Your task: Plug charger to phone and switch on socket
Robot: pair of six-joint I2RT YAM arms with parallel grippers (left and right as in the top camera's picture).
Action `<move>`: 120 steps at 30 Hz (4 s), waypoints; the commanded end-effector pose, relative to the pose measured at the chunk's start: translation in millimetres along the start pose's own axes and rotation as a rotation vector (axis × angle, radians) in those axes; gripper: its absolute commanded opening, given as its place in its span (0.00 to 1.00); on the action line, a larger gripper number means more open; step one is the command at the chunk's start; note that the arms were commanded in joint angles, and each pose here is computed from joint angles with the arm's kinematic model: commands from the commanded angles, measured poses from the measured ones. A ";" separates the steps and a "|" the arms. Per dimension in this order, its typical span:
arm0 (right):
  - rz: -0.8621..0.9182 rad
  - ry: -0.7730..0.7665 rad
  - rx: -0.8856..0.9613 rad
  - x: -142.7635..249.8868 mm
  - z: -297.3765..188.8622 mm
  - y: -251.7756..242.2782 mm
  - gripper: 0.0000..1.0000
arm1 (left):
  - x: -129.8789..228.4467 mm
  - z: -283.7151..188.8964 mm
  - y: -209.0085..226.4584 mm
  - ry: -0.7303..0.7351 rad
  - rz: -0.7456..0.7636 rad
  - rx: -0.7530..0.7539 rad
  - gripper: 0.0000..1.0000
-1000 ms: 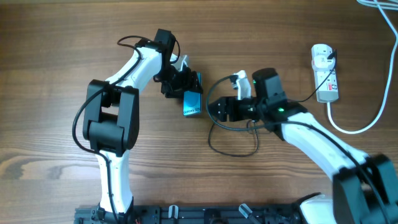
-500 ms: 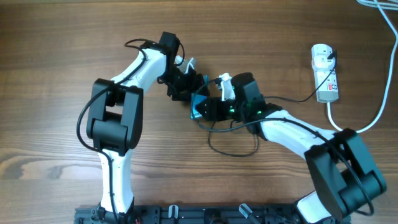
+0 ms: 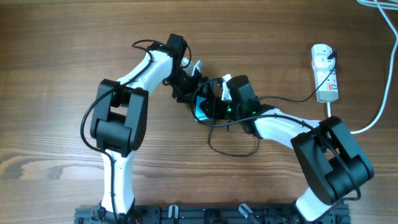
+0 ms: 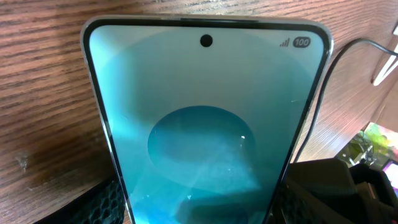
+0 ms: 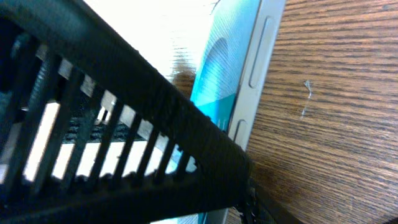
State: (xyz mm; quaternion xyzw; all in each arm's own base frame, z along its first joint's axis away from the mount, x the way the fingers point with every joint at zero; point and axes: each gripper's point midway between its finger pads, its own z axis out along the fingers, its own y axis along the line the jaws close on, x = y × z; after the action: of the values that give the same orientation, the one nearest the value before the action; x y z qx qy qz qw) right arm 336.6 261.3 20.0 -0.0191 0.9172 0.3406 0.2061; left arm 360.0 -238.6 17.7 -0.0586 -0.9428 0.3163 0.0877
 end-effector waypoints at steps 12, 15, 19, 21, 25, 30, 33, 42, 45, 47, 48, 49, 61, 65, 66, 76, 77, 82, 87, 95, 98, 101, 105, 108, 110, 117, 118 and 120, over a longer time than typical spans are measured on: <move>0.000 0.025 -0.068 1.1 3.3 14.5 0.27 | 8.0 18.7 10.7 0.041 0.022 -0.021 0.71; 0.000 0.024 -0.069 1.0 3.2 14.6 0.23 | 8.0 18.7 10.6 0.042 0.022 -0.021 0.77; 0.000 0.023 -0.068 0.6 3.1 14.2 0.11 | 8.1 18.7 10.6 0.042 0.022 -0.021 0.99; 0.001 0.023 -0.068 0.7 3.2 14.4 0.06 | 8.1 18.7 10.6 0.042 0.022 -0.021 1.00; 0.000 0.023 -0.071 0.5 2.9 15.0 0.04 | 7.9 18.6 10.7 0.041 0.022 -0.020 1.00; 0.000 0.046 -0.267 -12.9 -15.9 36.7 0.04 | 8.8 1.0 -11.8 0.035 0.098 0.139 0.97; 0.030 0.075 -0.384 -19.4 -30.4 44.6 0.04 | 11.7 -43.7 -56.5 -0.018 0.228 0.434 0.95; 0.088 -0.012 -0.554 -58.3 -55.7 69.7 0.04 | 17.9 -139.4 -105.8 -0.191 0.398 0.758 0.83; 0.088 -0.019 -0.613 -63.8 -63.9 82.0 0.04 | 20.6 -152.9 -117.6 -0.202 0.423 0.854 0.70; 0.093 0.013 -0.635 -58.7 -65.6 86.3 0.04 | 21.2 -160.3 -121.7 -0.211 0.438 0.902 0.67; 0.090 0.025 -0.644 -56.6 -66.4 87.8 0.04 | 20.9 -160.4 -121.8 -0.212 0.441 0.901 0.65; 0.086 0.037 -0.652 -54.4 -67.3 89.2 0.04 | 20.7 -160.4 -121.8 -0.214 0.445 0.901 0.64; 0.060 0.120 -0.714 -40.1 -74.7 97.7 0.04 | 18.2 -160.9 -122.5 -0.230 0.479 0.898 0.20; 0.057 0.116 -0.714 -40.7 -74.9 97.7 0.04 | 18.3 -160.1 -121.8 -0.227 0.472 0.894 0.10; 0.058 0.117 -0.714 -40.7 -74.9 97.8 0.04 | 18.7 -158.3 -120.4 -0.222 0.459 0.882 0.10; 0.066 0.085 -0.711 -47.8 -75.3 98.9 0.04 | 24.8 -137.9 -106.1 -0.157 0.346 0.757 0.20; 0.061 0.077 -0.719 -49.6 -76.8 100.8 0.04 | 25.0 -137.7 -106.3 -0.156 0.347 0.757 0.20; 0.114 0.063 -0.709 -55.9 -76.3 100.5 0.04 | 25.8 -138.0 -108.3 -0.153 0.348 0.766 0.20; 0.175 0.065 -0.696 -58.9 -74.8 98.9 0.04 | 27.4 -136.7 -111.7 -0.147 0.354 0.774 0.13; 0.163 0.062 -0.704 -59.7 -76.7 99.3 0.56 | 20.7 -129.5 -103.6 -0.170 0.391 0.701 0.04; 0.088 0.027 -0.756 -65.7 -87.1 109.0 1.00 | 14.3 -118.2 -88.8 -0.179 0.400 0.586 0.04; 0.058 -0.006 -0.760 -75.2 -95.4 98.7 1.00 | 1.6 -98.6 -47.9 -0.187 0.381 0.310 0.04; 0.101 0.003 -0.601 -67.3 -74.1 54.6 0.99 | -10.8 -90.2 13.6 -0.190 0.197 -0.053 0.04; 0.126 0.003 -0.436 -55.9 -55.3 21.5 1.00 | -16.6 -92.2 40.5 -0.217 0.089 -0.220 0.04; 0.174 0.002 -0.285 -47.9 -44.2 -7.4 0.99 | -18.5 -87.0 52.3 -0.240 0.011 -0.329 0.04; 0.229 0.010 -0.002 -29.3 -36.2 -61.2 1.00 | -13.3 -62.1 56.5 -0.305 -0.051 -0.614 0.04; 0.230 0.010 0.002 -28.9 -36.2 -62.0 1.00 | -12.0 -54.0 54.2 -0.305 -0.038 -0.612 0.04; 0.232 0.012 0.003 -28.4 -36.2 -62.2 1.00 | -5.8 -41.4 58.9 -0.307 -0.070 -0.620 0.04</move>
State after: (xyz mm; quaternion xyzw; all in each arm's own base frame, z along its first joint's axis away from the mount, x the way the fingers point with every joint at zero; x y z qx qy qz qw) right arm 356.5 204.6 34.7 0.0687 0.8975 0.4106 0.1453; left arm 386.1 -174.5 26.3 -0.0355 -0.9962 0.0469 -0.0641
